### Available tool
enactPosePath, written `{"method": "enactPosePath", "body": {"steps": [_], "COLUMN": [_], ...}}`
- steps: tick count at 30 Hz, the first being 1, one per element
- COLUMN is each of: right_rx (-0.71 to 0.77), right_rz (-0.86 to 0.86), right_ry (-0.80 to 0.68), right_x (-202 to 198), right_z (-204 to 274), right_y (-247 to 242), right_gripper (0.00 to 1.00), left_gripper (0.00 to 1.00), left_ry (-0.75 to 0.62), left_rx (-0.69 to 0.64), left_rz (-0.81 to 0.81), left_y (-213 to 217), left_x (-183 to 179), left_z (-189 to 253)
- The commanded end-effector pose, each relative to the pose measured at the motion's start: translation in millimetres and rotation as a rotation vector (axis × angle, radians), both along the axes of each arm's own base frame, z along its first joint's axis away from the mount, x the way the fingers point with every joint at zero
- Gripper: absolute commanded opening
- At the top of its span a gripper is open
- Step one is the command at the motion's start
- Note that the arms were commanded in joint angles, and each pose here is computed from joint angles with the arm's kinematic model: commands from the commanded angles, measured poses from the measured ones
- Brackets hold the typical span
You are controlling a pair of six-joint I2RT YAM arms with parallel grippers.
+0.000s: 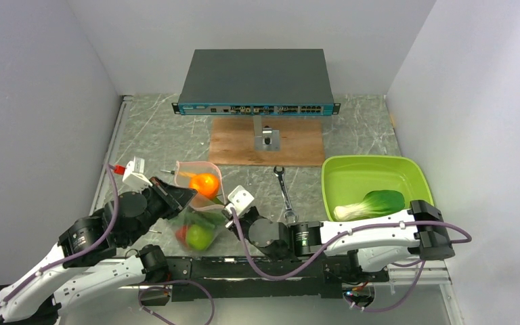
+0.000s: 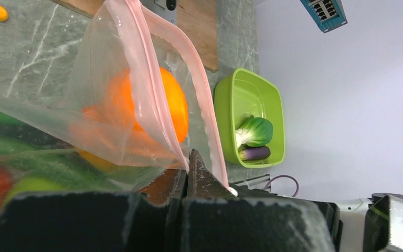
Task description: Place the food in the zip-top bag and seal the zipper
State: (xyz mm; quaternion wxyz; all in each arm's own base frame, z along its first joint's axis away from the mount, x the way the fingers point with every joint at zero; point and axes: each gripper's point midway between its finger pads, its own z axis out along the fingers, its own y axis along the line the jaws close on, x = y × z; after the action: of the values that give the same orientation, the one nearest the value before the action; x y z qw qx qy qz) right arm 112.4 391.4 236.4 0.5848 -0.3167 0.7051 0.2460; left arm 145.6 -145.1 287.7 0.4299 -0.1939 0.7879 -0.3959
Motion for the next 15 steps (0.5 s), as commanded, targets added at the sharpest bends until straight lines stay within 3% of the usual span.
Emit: {"method": "enactPosePath", "body": {"steps": [1,3,7,10,12,15], "right_rx": [0.098,0.093,0.069,0.084,0.086,0.067], "right_rz": [-0.047,0.012,0.137,0.217,0.253,0.308], "right_ry": [-0.151,-0.209,-0.304,-0.309,-0.282,-0.235], "right_x": [21.2,25.2,28.4,30.7,38.4,37.8], "right_z": [78.1,103.1,148.3,163.5,154.6,130.7], "right_y": [-15.0,-13.4,-4.6,1.5,3.6,7.8], "right_gripper": [0.0,0.0,0.0,0.0,0.0,0.0], "left_gripper": [0.0,0.07,0.4,0.6,0.69,0.71], "left_ry": [-0.049,-0.053,-0.065,-0.111,-0.152,-0.196], "left_rx": [-0.088,-0.078,-0.04,0.007,0.053,0.174], "left_rz": [0.035,0.04,0.041,-0.004,-0.056,-0.156], "left_y": [6.6,10.3,22.8,29.1,29.2,25.5], "left_x": [2.1,1.4,-3.4,-10.0,-14.9,-21.4], "left_z": [25.3,23.7,24.6,34.2,42.1,47.2]}}
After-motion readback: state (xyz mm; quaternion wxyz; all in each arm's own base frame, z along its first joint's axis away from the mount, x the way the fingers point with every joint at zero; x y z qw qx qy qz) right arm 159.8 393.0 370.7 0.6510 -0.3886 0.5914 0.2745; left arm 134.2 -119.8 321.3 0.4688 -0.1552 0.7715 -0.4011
